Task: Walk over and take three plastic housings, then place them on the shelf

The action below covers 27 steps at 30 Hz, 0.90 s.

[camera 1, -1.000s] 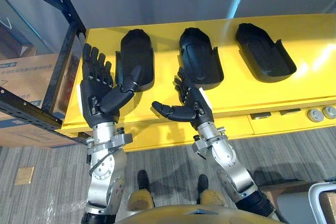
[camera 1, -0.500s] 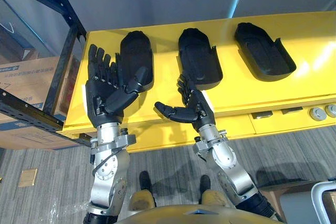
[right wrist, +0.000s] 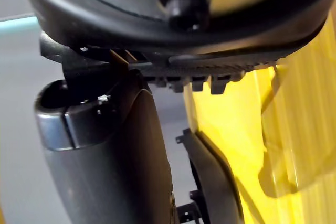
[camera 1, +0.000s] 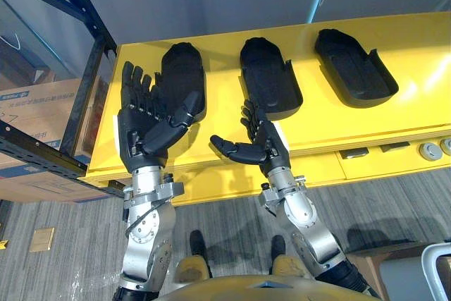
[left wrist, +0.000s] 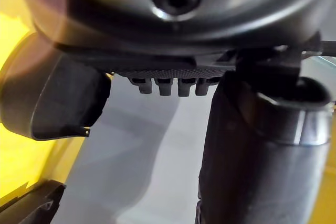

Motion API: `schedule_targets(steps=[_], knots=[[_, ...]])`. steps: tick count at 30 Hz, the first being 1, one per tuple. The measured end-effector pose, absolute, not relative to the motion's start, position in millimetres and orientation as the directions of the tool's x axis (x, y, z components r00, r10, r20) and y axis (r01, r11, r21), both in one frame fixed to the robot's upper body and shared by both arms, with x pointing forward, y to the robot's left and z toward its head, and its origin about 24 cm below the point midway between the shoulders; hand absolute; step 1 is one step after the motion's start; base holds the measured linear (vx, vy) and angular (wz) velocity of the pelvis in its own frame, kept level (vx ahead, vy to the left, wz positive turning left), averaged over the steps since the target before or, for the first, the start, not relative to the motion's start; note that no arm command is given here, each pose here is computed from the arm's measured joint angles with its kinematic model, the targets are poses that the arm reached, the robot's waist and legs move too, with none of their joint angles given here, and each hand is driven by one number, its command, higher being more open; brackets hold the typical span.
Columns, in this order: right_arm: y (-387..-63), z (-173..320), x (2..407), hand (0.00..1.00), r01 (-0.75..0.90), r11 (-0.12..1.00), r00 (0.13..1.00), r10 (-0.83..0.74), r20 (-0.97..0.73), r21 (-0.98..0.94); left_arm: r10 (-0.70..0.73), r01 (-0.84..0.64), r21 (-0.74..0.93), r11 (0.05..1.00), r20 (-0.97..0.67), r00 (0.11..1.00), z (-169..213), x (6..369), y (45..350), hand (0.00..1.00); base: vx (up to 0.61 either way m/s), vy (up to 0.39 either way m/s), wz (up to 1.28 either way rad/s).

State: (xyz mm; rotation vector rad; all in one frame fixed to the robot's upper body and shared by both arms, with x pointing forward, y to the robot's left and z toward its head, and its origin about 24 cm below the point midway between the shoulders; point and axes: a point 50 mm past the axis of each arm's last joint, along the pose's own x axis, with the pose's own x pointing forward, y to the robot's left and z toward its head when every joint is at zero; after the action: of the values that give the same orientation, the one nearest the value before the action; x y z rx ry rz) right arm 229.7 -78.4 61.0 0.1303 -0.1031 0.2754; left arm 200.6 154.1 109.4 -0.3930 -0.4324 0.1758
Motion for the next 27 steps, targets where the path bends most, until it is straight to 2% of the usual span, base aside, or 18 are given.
schedule_targets(steps=[7, 10, 13, 15, 18, 21, 23, 27], knots=[[-71.7, 69.0, 225.3, 1.00, -0.465, 0.877, 0.875, 0.435, 0.213, 0.118, 0.237, -0.083, -0.399, 0.913, 0.355, 0.904, 104.2, 201.9, 153.1, 1.00, 0.00, 0.000, 0.00], [-76.2, 76.8, 224.8, 1.00, -0.491, 0.861, 0.855, 0.448, 0.260, 0.131, 0.239, -0.088, -0.394, 0.915, 0.351, 0.905, 102.9, 202.3, 154.6, 1.00, -0.01, -0.002, 0.00], [-96.1, 100.5, 224.9, 1.00, -0.493, 0.853, 0.831, 0.403, 0.382, 0.172, 0.252, -0.103, -0.383, 0.918, 0.361, 0.898, 103.8, 202.4, 160.9, 1.00, 0.00, 0.000, 0.00], [-125.1, 123.9, 218.9, 1.00, -0.405, 0.899, 0.823, 0.278, 0.496, 0.168, 0.258, -0.112, -0.375, 0.920, 0.367, 0.893, 104.4, 202.2, 165.1, 1.00, -0.02, -0.005, 0.00], [-160.2, 133.2, 212.7, 1.00, -0.219, 0.959, 0.838, 0.090, 0.539, 0.180, 0.265, -0.119, -0.366, 0.923, 0.380, 0.886, 106.1, 201.8, 170.1, 1.00, 0.02, -0.010, -0.08], [-192.2, 130.1, 206.4, 1.00, -0.031, 0.979, 0.849, -0.079, 0.522, 0.199, 0.273, -0.124, -0.362, 0.924, 0.394, 0.878, 108.8, 200.7, 173.6, 1.00, 0.03, -0.008, -0.11], [-201.8, 128.9, 203.5, 1.00, 0.054, 0.982, 0.846, -0.141, 0.514, 0.179, 0.288, -0.142, -0.357, 0.923, 0.399, 0.870, 109.5, 200.0, 177.8, 1.00, 0.03, -0.009, -0.17], [-229.9, 118.8, 188.3, 1.00, 0.316, 0.944, 0.824, -0.324, 0.464, 0.098, 0.368, -0.287, -0.248, 0.925, 0.403, 0.838, 105.9, 191.8, 192.4, 1.00, -0.01, -0.006, -0.07]])
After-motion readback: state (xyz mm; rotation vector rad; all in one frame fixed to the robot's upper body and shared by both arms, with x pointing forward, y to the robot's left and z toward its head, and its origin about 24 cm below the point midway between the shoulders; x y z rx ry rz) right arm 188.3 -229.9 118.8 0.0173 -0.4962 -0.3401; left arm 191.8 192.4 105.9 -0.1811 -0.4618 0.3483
